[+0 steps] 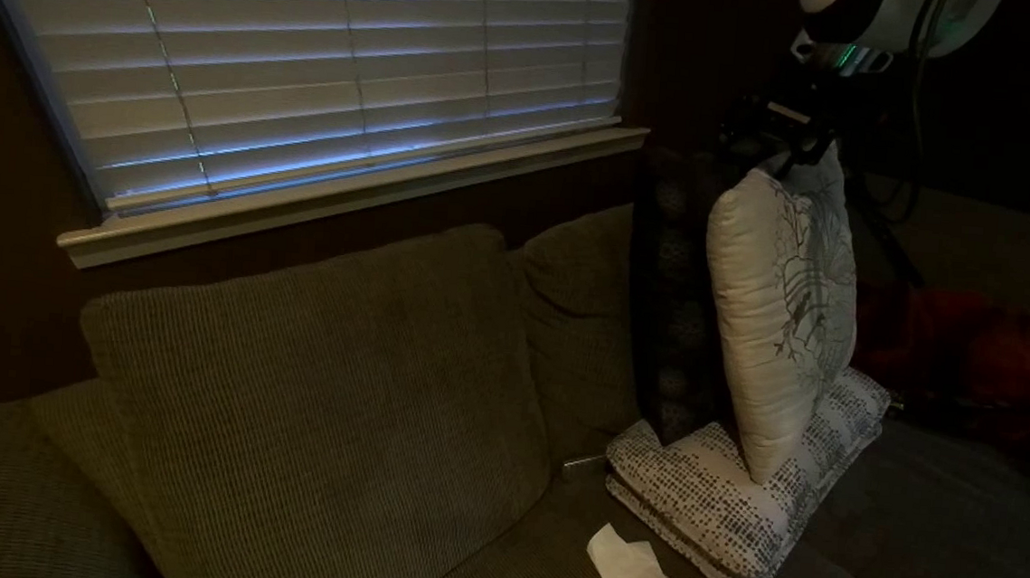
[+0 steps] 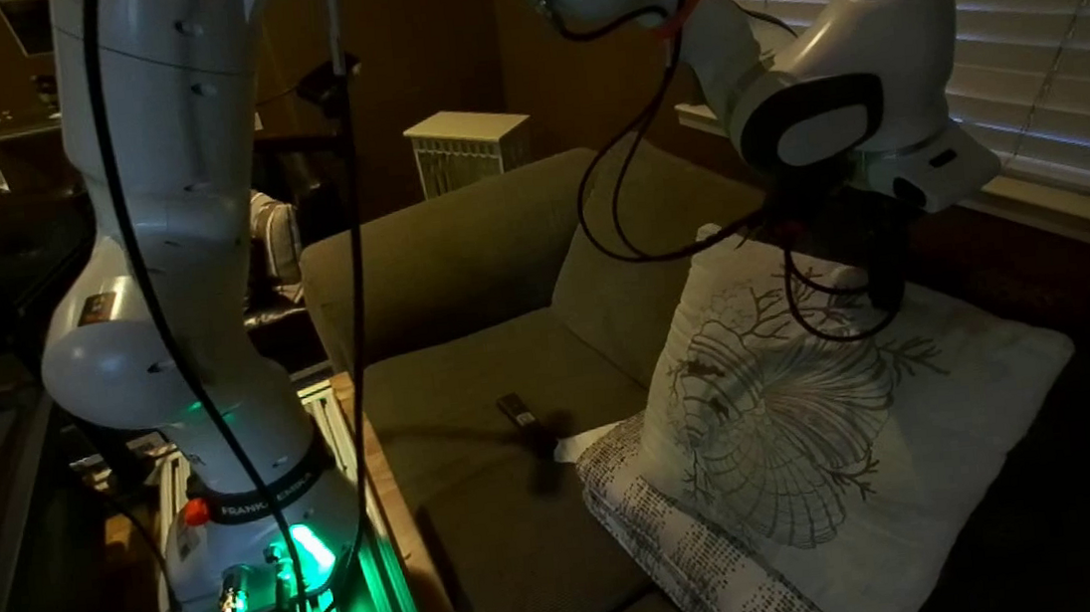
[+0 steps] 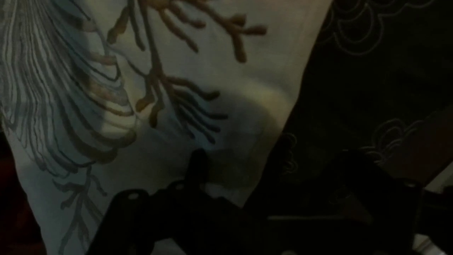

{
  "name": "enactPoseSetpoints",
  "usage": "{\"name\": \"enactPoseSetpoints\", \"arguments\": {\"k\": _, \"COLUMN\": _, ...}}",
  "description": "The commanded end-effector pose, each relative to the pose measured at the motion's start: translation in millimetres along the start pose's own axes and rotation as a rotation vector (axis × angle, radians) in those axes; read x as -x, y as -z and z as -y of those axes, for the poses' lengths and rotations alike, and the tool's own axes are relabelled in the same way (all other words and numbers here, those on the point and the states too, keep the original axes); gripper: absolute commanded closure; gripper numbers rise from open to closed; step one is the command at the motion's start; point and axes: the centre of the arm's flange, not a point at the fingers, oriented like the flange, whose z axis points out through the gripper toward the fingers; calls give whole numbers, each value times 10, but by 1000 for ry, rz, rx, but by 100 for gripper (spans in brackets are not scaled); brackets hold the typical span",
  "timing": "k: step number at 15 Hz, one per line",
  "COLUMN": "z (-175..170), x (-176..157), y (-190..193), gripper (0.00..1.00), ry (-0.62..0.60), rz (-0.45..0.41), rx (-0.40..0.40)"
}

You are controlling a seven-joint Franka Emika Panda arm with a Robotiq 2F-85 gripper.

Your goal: Move the black and white pillows to the left

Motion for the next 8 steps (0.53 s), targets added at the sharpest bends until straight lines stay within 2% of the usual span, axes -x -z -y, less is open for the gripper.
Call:
{"name": "enactPoseSetpoints", "arguments": {"k": 1, "z": 120, "x": -148, "y": -116, "gripper": 0, "ry": 4, "rz": -3, "rx": -45}}
{"name": "enactPoseSetpoints", "arguments": {"k": 6, "z": 213, "x": -217, "y": -229, "gripper": 0, "ry": -21, "rz": 3, "rx": -81}}
{"name": "enactPoseSetpoints", "arguments": {"k": 8, "z": 247, "x": -200, "y": -316, "gripper": 0, "ry": -23, "rz": 31, "rx": -74}}
